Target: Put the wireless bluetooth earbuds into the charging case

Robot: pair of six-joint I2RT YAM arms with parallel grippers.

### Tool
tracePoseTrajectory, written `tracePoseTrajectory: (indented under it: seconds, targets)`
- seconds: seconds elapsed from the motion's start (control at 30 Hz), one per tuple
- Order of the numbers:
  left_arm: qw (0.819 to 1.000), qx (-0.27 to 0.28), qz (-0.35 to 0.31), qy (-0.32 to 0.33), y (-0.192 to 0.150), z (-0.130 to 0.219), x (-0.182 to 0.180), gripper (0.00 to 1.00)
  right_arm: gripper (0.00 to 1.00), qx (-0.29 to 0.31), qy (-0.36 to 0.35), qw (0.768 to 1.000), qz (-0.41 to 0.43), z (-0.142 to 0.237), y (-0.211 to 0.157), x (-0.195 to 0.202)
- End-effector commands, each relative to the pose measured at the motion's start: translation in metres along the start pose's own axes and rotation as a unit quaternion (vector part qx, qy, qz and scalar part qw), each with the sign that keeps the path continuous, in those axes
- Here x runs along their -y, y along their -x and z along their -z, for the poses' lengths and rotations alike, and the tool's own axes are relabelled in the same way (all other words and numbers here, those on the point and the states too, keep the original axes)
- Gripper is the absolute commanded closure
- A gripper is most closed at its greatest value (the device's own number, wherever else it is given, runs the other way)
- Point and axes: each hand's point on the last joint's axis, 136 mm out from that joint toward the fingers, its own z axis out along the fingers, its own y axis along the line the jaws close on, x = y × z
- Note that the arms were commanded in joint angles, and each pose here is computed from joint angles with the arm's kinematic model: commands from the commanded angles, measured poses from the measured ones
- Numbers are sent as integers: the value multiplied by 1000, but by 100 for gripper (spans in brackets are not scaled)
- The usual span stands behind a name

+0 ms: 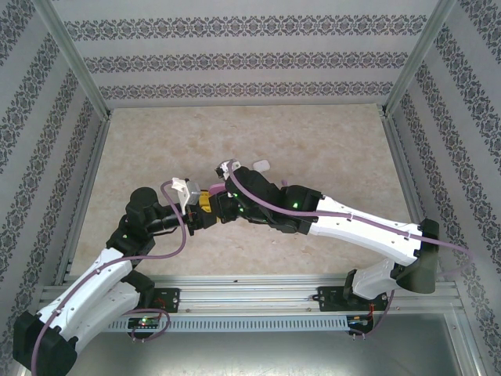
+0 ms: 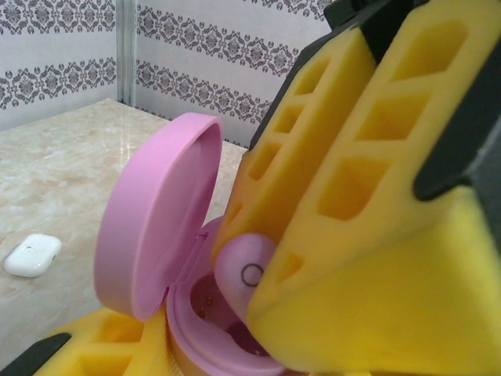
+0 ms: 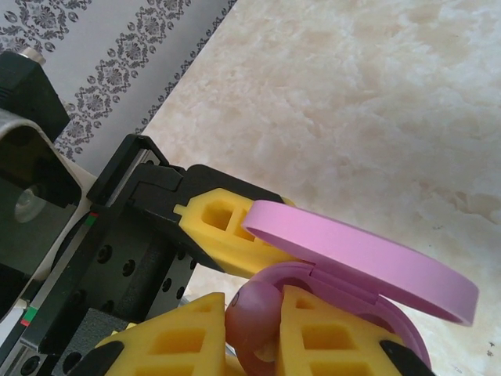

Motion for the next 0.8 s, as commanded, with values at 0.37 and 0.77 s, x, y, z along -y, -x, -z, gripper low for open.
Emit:
tracePoseTrajectory:
  seconds: [0.37, 0.77]
  targets:
    - [999, 25, -17, -12, 14, 3, 9, 77, 76, -23, -22, 999, 1, -8, -5, 17]
    - [1000, 21, -15, -11, 12, 2, 9, 76, 70, -22, -15, 1000, -5, -7, -3, 15]
